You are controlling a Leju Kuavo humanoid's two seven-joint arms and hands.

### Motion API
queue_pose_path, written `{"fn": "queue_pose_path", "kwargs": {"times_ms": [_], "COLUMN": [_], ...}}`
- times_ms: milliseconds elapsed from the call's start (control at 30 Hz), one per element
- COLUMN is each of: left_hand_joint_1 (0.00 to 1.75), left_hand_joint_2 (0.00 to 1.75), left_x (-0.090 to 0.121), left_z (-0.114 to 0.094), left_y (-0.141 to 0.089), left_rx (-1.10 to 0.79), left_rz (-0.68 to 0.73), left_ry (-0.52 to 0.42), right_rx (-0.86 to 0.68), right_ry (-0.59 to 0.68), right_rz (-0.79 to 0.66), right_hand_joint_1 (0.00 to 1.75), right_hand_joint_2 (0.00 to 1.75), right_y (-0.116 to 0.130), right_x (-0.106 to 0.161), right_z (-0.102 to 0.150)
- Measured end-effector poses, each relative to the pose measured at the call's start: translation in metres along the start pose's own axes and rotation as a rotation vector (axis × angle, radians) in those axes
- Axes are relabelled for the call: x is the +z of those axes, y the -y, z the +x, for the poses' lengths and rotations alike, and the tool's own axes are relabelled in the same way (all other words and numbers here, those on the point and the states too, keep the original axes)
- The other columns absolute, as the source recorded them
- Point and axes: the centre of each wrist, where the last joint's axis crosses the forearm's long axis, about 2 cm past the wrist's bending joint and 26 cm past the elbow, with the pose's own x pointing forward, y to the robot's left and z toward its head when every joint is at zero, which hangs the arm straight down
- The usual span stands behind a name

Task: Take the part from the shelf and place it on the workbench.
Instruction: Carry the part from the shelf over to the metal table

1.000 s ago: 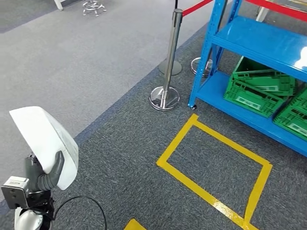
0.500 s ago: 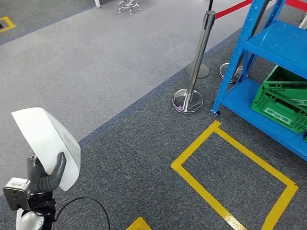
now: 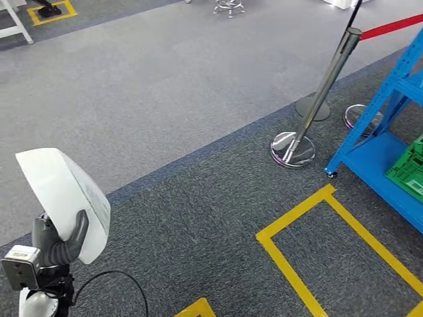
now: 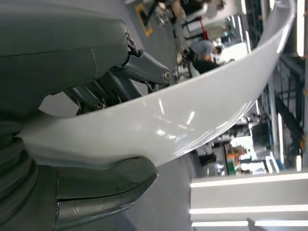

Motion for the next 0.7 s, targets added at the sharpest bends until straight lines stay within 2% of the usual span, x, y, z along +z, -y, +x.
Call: {"fn": "queue_pose_path", "kwargs": {"times_ms": [700], "left_hand_joint_1": [1.75], "left_hand_joint_2": [1.75], "left_x": [0.0007], "left_z": [0.0001], "left_y": [0.0], "left_rx": [0.0], "left_rz": [0.0], "left_ry": [-0.001], "right_rx": [0.0], "right_ry": [-0.006], "right_rz": [-0.003], "right_hand_joint_1": [0.0], "right_hand_joint_2": [1.75], "right_y": [0.0013], "right_x": [0.0009], "right_z": [-0.0025]}}
